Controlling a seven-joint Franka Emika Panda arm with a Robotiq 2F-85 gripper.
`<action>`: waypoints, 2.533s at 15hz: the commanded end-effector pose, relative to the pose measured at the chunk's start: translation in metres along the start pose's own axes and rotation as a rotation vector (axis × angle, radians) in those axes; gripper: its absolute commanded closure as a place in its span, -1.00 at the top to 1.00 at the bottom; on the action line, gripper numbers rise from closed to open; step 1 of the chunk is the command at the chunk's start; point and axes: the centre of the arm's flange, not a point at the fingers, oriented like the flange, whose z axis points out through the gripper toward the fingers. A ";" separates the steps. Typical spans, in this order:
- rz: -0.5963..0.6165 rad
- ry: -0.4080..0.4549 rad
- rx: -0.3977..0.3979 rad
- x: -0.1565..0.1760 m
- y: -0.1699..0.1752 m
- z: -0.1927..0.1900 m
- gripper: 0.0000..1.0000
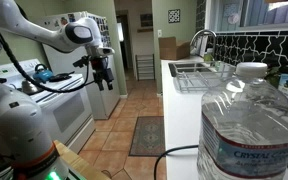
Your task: Press a button on the left of the dish washing machine controlling panel
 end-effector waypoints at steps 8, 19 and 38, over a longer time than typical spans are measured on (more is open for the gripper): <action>0.000 -0.001 0.000 0.000 0.000 0.000 1.00; 0.000 -0.001 0.000 0.000 0.000 0.000 1.00; -0.300 0.167 -0.518 0.070 -0.087 0.124 1.00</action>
